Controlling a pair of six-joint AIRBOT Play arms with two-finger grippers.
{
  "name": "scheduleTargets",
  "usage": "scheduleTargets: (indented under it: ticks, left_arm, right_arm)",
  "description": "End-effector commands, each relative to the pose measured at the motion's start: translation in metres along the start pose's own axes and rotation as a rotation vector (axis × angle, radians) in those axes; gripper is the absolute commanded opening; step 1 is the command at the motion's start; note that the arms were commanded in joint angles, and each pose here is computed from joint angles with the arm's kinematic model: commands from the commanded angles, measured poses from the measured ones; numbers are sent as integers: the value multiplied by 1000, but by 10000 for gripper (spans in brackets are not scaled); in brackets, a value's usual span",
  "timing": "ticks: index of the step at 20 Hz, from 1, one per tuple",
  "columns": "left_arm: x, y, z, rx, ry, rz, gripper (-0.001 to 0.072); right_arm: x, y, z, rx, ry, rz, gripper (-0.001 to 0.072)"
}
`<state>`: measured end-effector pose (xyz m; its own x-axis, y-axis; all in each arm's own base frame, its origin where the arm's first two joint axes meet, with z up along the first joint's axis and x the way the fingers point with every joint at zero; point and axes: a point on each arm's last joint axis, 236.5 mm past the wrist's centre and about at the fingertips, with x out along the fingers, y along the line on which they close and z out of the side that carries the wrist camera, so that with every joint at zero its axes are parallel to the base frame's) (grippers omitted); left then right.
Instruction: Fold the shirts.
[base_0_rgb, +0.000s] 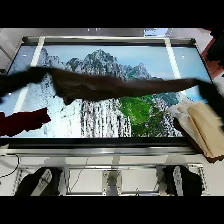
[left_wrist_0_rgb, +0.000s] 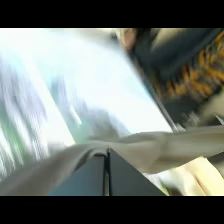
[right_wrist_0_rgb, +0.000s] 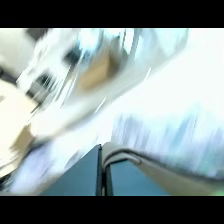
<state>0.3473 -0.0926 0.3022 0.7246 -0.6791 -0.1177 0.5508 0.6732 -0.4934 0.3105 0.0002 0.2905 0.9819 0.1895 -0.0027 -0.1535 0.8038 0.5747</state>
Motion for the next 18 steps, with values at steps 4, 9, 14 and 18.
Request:
scheduleTargets:
  ticks: [4,9,14,18]
  left_arm:
    - [-144,-156,144,481,-565,349,9]
    - [-134,-129,108,432,-324,460,8]
    - [-86,-40,53,116,-12,313,8]
    - [-15,52,-44,-88,286,285,8]
  right_arm:
    - [-143,93,150,-646,-365,-450,23]
    - [-120,111,158,-577,-330,-330,22]
    - [1,47,56,-165,204,84,24]
    - [57,-71,-46,-51,495,-92,24]
